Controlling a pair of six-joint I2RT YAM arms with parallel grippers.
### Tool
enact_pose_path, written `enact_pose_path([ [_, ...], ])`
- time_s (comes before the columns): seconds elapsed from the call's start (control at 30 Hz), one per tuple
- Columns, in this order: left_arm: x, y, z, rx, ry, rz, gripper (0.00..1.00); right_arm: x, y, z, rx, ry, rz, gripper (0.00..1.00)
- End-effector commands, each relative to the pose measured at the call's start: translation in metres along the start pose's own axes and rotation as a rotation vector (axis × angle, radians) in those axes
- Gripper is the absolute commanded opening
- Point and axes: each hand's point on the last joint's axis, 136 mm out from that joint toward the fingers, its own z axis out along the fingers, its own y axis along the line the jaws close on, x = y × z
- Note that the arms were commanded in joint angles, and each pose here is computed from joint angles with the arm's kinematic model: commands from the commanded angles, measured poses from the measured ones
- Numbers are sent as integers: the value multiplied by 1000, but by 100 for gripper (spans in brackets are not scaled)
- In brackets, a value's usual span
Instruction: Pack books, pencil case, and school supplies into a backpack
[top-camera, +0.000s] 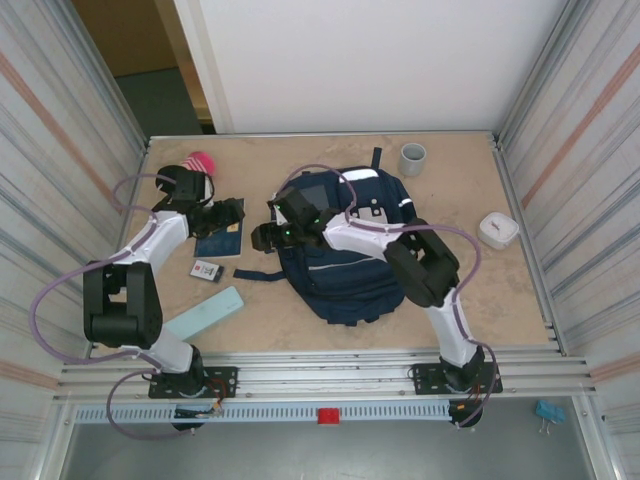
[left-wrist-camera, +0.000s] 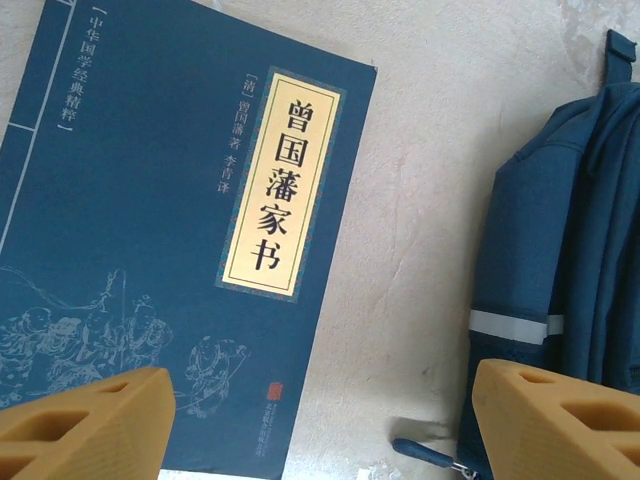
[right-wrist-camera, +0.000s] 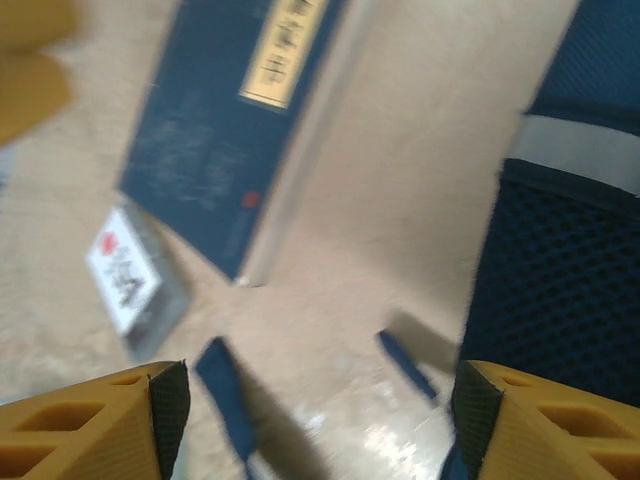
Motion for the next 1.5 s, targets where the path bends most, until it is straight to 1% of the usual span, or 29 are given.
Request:
enact_pose_path([
  [0.0,3,0,-2,23,8,-5,78,-8,-20,12,46,12,14,72],
  [0.13,9,4,5,9,29,-4,77,9,-52,14,88,35,53,72],
  [0.3,14,8,16,1,60,0,77,37,-92,-7,160,52,104,72],
  [0.37,15,9,20,-2,68,-4,76,43,-101,-17,158,55,125,72],
  [0.43,14,10,24,-8,75,-1,76,45,-101,-29,146,52,124,72],
  [0.53,11,12,30,-31,86,16,76,36,-83,-53,102,22,102,72],
  [0.7,0,18,38,-98,118,104,77,3,-22,-117,-58,-110,-4,72],
  [0.77,-1,19,44,-108,141,125,77,-3,-3,-140,-96,-157,-55,72],
  [0.83,0,17,52,-106,160,133,77,-6,8,-158,-116,-191,-84,72],
  [0.9,4,13,62,-99,187,141,77,-7,11,-172,-123,-217,-91,73],
  [1.0,21,-2,77,-61,253,159,77,-6,5,-183,-108,-235,-78,73],
  [1.1,49,-18,86,-13,337,162,77,2,-4,-185,-92,-234,-77,73],
  [1.23,86,-33,90,10,409,171,77,14,-23,-187,-55,-224,-54,73],
  [1.3,107,-47,88,35,444,179,77,18,-28,-190,-45,-223,-42,73],
  [1.4,132,-65,79,66,456,175,77,23,-33,-194,-18,-216,-29,73],
  [1.47,141,-76,70,82,441,173,76,26,-37,-196,5,-207,-9,73],
])
